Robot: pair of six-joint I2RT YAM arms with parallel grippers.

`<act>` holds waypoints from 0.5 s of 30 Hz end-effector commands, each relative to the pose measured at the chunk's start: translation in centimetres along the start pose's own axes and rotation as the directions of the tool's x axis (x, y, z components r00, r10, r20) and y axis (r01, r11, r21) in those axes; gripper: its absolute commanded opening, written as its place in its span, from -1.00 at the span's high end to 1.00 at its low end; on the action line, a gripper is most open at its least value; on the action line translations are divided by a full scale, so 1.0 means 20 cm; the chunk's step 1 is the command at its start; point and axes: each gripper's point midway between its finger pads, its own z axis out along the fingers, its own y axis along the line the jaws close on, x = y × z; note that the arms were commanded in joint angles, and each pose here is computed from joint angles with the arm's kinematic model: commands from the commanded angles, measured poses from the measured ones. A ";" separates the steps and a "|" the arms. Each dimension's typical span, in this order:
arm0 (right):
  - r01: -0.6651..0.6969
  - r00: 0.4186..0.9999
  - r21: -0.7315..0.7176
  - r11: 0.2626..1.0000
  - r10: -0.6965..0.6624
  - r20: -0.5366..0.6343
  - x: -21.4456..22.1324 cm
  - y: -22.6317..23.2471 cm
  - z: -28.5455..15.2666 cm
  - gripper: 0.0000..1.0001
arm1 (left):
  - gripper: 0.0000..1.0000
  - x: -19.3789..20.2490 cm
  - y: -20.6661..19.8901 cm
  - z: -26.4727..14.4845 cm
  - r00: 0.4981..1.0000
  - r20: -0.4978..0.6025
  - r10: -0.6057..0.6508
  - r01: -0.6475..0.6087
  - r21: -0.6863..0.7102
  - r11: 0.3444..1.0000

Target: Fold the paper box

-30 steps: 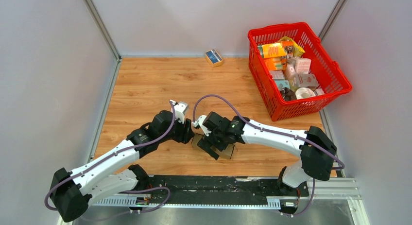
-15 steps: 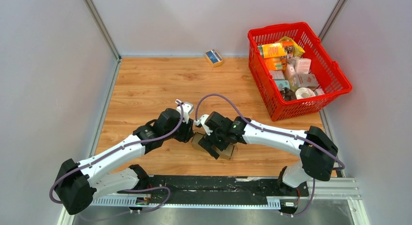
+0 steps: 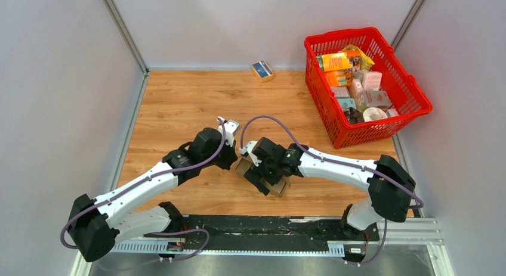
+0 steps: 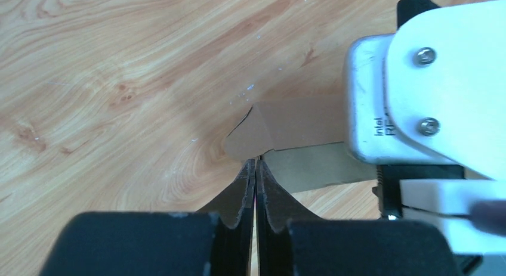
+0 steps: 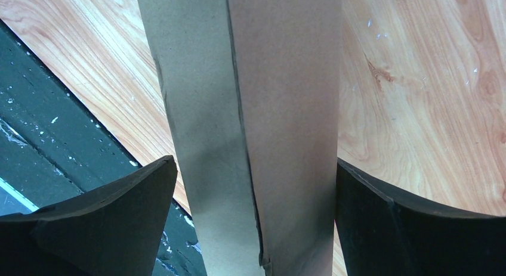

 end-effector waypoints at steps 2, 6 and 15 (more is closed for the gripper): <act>-0.019 0.996 0.003 1.000 0.018 0.087 -0.09 0.00 -0.05 -0.95 | 0.81 -0.12 -0.03 -0.10 0.998 0.064 0.017 -0.018 0.006 1.000; -0.047 0.993 0.060 0.997 0.041 0.107 -0.07 -0.06 -0.08 -1.00 | 0.21 -0.08 0.01 -0.13 0.995 0.099 -0.021 0.023 -0.021 1.000; -0.087 0.981 0.081 0.993 0.071 0.181 -0.03 -0.08 -0.13 -0.98 | 0.05 -0.17 0.09 -0.15 0.947 0.298 -0.122 0.148 -0.066 0.987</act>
